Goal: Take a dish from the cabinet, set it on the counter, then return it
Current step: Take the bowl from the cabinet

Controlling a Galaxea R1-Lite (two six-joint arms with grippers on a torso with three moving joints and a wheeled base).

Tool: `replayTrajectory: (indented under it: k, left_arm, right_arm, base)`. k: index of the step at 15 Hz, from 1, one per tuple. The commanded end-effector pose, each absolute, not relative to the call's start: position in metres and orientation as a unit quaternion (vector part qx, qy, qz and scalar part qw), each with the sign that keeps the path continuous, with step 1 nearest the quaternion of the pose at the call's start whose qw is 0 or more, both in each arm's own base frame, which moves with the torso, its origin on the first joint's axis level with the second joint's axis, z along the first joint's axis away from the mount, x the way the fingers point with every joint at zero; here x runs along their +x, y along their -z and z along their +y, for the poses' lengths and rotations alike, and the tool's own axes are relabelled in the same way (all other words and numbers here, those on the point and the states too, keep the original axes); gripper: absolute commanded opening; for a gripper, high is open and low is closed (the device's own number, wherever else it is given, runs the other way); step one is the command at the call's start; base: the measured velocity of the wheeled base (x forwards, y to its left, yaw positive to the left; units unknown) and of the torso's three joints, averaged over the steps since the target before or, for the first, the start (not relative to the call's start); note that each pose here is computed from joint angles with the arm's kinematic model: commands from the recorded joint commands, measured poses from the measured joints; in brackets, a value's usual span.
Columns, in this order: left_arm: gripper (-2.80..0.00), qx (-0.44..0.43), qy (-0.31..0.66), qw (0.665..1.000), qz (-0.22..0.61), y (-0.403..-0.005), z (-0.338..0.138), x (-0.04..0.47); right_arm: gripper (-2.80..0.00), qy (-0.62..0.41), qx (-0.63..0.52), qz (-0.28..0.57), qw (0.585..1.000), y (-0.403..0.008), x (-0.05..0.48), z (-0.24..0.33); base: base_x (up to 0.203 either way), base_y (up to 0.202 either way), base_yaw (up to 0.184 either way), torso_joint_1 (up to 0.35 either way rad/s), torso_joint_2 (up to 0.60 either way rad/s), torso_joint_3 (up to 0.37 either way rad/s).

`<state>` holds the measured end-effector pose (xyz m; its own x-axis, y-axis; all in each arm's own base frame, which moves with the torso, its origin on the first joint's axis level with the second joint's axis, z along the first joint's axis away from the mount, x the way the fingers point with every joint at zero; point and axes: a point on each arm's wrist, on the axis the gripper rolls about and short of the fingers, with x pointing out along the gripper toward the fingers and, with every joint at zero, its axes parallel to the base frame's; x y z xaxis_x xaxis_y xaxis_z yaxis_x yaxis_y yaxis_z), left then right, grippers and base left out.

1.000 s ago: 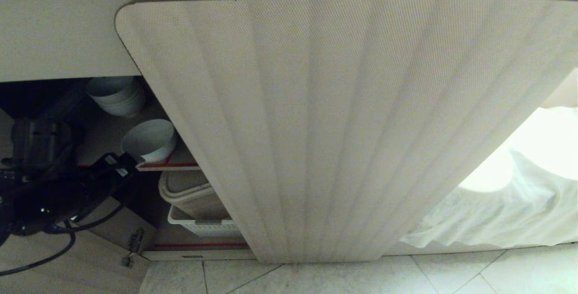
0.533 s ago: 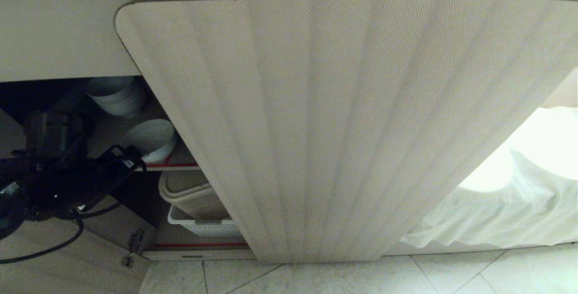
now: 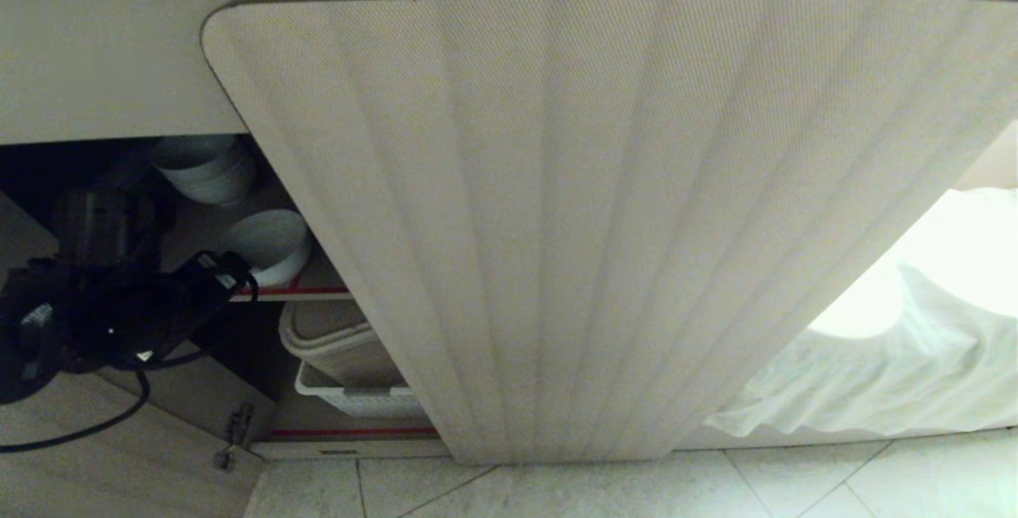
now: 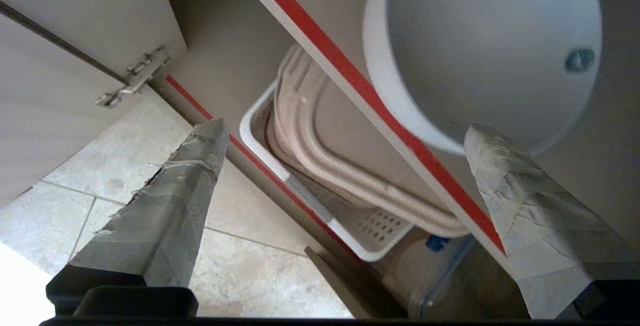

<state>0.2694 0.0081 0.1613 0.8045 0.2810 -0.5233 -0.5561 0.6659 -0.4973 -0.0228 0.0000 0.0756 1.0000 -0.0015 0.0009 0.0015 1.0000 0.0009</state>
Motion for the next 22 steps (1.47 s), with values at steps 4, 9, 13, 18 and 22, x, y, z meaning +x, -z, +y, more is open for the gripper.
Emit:
replayTrajectory:
  k: [4,9,13,18,22]
  left_arm:
    - [0.0,-0.335,-0.247,0.884,0.211,-0.156,0.013,0.274]
    - [0.0,-0.335,-0.245,0.885,0.211,-0.156,0.012,0.274]
    - [0.0,-0.334,-0.24,0.887,0.212,-0.157,0.009,0.274]
    - [0.0,-0.334,-0.234,0.889,0.211,-0.158,0.007,0.285]
    - [0.0,-0.333,-0.233,0.889,0.21,-0.157,0.006,0.293]
  right_arm:
    - [-2.8,0.001,0.001,0.0,1.0,-0.075,-0.023,0.0]
    - [-2.8,0.001,0.0,0.0,1.0,-0.076,-0.023,0.0]
    - [-2.8,0.001,0.001,-0.001,1.0,-0.076,-0.023,0.0]
    - [-2.8,0.001,0.0,0.0,1.0,-0.076,-0.023,0.0]
    - [-2.8,0.001,0.0,-0.001,1.0,-0.076,-0.023,0.0]
  base:
    - [0.0,0.0,0.0,0.0,0.0,0.0]
    - [0.0,0.0,0.0,0.0,0.0,0.0]
    - [0.0,0.0,0.0,0.0,0.0,0.0]
    - [0.0,0.0,0.0,0.0,0.0,0.0]
    - [0.0,0.0,0.0,0.0,0.0,0.0]
